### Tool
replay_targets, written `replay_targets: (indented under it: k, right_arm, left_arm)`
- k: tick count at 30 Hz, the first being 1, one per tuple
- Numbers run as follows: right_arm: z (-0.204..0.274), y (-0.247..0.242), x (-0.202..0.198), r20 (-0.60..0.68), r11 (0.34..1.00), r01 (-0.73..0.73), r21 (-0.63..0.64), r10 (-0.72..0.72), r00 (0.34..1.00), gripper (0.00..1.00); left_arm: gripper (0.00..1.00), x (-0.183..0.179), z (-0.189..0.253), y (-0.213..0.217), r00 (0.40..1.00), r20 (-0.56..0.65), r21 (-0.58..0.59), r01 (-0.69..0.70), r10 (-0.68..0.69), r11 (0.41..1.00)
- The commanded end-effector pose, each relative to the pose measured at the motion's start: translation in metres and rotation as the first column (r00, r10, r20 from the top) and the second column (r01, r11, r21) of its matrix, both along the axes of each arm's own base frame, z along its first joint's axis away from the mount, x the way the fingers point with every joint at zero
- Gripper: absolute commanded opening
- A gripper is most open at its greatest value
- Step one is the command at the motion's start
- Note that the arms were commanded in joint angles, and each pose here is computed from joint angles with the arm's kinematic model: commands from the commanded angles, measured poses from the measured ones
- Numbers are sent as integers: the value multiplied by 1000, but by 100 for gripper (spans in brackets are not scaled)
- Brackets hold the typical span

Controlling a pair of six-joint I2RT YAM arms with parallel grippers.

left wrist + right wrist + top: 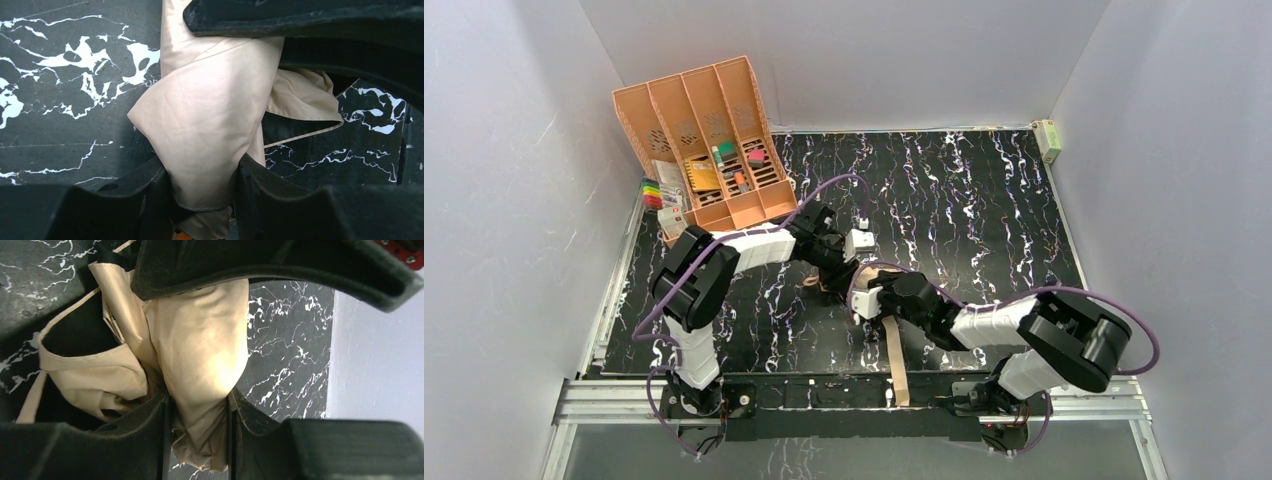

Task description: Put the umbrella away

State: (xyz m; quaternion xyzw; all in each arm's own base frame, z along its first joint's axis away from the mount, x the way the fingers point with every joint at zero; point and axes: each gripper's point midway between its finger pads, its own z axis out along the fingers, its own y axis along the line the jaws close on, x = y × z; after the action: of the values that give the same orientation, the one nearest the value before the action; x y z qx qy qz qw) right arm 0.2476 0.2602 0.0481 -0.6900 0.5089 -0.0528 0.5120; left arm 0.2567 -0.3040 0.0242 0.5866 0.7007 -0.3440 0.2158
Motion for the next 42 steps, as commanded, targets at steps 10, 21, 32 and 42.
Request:
replay_targets:
  k: [10,21,32,42]
  right_arm:
    - [78,2,-46,-232,959,35,282,33,972,72]
    - [127,-30,-28,-572,799,338,498,10,820,73]
    - [103,-51,-2,-915,564,792,234,-148,376,73]
    - [42,-60,-52,-973,375,927,-13,-219,75,63]
  left_arm:
    - [0,9,-10,22,981,196,117,-25,1,993]
    - [0,10,-12,32,910,414,174,-121,39,977]
    - [0,9,-19,36,910,380,182,-250,167,951]
    - [0,7,-26,40,919,345,216,-276,191,937]
